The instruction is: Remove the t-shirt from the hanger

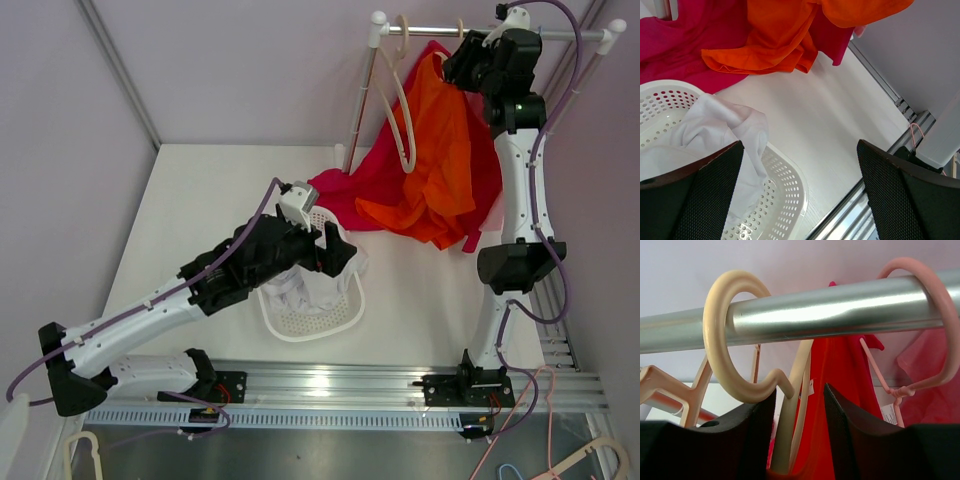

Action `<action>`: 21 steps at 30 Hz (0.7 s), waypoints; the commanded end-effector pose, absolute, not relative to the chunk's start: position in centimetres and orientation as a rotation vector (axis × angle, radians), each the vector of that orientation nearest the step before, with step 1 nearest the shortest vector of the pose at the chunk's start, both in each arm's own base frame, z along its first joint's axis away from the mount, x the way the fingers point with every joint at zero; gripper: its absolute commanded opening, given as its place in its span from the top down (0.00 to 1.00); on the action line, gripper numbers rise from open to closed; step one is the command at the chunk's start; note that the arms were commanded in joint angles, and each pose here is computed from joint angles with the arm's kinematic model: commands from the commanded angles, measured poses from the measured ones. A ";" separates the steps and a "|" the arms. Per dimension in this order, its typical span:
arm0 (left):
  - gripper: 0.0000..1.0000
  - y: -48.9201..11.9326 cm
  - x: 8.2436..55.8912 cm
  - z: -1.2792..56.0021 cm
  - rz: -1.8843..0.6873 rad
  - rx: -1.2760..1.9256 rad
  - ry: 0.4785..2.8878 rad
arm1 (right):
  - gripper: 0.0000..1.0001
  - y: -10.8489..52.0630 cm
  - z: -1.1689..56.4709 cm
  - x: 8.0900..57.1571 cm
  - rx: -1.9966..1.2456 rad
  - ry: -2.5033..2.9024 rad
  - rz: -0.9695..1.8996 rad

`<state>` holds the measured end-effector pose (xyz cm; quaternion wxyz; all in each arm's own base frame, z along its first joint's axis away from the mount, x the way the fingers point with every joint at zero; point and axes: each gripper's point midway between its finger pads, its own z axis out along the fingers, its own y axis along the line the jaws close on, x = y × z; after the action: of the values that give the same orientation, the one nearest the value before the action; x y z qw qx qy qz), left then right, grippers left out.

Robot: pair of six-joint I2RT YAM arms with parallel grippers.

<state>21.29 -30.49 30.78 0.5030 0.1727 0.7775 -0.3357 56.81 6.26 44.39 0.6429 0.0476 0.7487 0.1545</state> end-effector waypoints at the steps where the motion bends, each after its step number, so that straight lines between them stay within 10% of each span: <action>1: 0.00 -30.7 21.6 33.3 -0.817 0.411 1.809 | 0.52 6.3 46.3 57.5 0.071 1.629 0.403; 4: 0.00 -30.5 21.6 33.7 -0.815 0.410 1.801 | 0.52 6.1 46.5 58.0 0.069 1.610 0.409; 13: 0.00 -30.1 21.5 33.2 -0.796 0.413 1.812 | 1.00 6.9 46.4 57.7 0.057 1.623 0.450; 21: 0.00 -29.9 21.2 33.1 -0.810 0.409 1.815 | 1.00 7.4 49.4 55.3 0.040 1.565 0.428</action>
<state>21.52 -30.23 30.91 0.5092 0.1739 0.7769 -0.3268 57.60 6.95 44.86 0.6504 0.0305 0.7347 0.1904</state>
